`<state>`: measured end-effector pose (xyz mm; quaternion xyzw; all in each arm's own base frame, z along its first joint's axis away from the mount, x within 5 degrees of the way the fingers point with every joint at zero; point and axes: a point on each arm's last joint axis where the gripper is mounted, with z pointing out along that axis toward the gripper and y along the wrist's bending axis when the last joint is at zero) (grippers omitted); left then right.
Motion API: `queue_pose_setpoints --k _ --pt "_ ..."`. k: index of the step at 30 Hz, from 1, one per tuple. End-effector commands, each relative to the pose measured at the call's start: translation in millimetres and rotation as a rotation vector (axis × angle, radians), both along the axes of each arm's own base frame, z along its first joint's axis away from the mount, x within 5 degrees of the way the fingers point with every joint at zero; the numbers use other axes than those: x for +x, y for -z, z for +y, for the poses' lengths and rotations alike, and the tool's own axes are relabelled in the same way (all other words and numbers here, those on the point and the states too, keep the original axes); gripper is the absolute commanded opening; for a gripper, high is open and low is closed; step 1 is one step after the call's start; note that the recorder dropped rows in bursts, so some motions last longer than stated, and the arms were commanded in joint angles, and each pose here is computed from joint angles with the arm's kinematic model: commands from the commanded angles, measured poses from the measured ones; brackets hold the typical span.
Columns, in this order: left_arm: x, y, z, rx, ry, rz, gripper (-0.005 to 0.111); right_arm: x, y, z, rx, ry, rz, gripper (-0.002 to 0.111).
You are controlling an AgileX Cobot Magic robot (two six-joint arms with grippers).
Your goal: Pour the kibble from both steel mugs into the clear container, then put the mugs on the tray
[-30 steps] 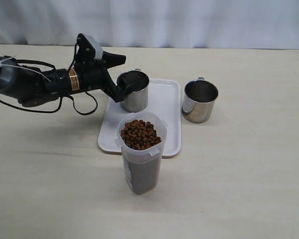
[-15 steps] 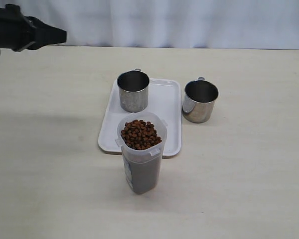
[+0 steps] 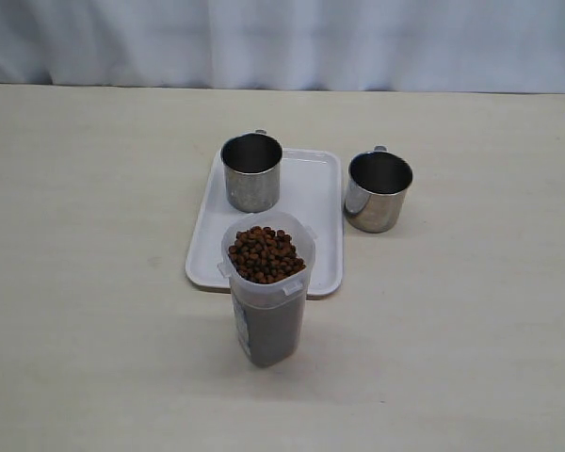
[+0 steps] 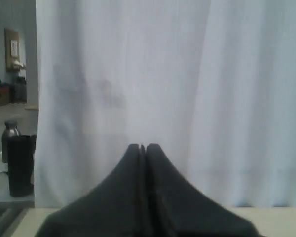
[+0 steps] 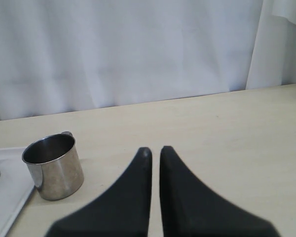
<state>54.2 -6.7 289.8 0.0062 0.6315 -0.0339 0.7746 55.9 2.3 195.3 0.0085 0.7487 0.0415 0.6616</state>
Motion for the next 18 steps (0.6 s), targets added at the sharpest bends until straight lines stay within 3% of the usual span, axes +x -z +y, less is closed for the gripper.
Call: queue_pose_setpoints --k 1,14,17,18 --pt "-8.8 6.7 -4.1 -0.011 0.043 -0.038 0.0 -0.2 1.2 0.1 -0.005 -0.003 0.001 0.005" --pt "-11.7 9.3 -21.6 0.054 0.229 -0.019 0.0 -0.2 1.2 0.1 -0.005 -0.003 0.001 0.005" --pt "-11.9 14.3 -26.7 0.134 0.273 -0.018 0.0 -0.2 1.2 0.1 -0.005 -0.003 0.001 0.005" --pt "-9.8 19.8 -26.1 0.1 0.275 -0.032 0.0 -0.2 1.2 0.1 -0.005 -0.003 0.001 0.005"
